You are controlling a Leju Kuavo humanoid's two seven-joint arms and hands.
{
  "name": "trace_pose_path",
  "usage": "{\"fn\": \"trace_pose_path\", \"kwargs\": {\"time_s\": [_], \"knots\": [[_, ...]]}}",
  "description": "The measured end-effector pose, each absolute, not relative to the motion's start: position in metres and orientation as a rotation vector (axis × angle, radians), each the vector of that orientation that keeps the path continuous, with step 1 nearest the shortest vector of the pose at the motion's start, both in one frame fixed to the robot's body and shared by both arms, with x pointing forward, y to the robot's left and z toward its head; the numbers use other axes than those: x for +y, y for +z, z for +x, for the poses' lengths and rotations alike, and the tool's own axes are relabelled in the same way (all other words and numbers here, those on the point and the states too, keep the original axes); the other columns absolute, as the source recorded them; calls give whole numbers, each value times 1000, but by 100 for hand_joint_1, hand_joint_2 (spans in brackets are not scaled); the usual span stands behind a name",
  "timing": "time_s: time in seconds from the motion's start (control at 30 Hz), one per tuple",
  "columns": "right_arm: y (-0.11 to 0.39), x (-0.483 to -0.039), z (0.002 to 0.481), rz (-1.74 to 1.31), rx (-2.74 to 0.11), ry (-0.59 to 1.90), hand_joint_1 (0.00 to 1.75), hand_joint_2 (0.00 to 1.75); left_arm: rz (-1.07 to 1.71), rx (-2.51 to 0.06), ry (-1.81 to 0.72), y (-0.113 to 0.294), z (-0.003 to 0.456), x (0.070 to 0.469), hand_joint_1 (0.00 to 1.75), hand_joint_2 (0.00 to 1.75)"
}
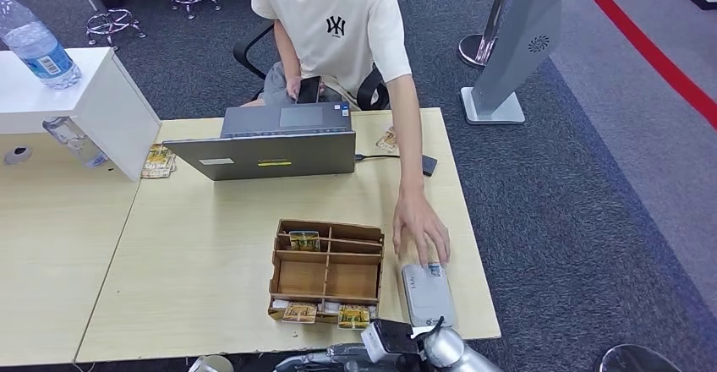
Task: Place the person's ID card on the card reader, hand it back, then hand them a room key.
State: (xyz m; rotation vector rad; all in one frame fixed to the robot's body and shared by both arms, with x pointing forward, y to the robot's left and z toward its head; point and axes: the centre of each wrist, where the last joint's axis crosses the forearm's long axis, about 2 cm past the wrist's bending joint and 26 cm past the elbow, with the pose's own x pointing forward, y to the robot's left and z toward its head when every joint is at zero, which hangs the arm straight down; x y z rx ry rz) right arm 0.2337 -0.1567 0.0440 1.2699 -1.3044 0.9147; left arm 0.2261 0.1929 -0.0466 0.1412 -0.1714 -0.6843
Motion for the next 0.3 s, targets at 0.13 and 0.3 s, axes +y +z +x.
{"fn": "trace_pose_path", "kwargs": {"time_s": [0.13,0.3], "knots": [[26,-176,229,1229,-1241,927,0,0,141,-172,-684,-46,226,193,0,0],[9,-197,229,1162,-1181,953,0,0,141,-172,-683,-46,227,193,0,0]]}}
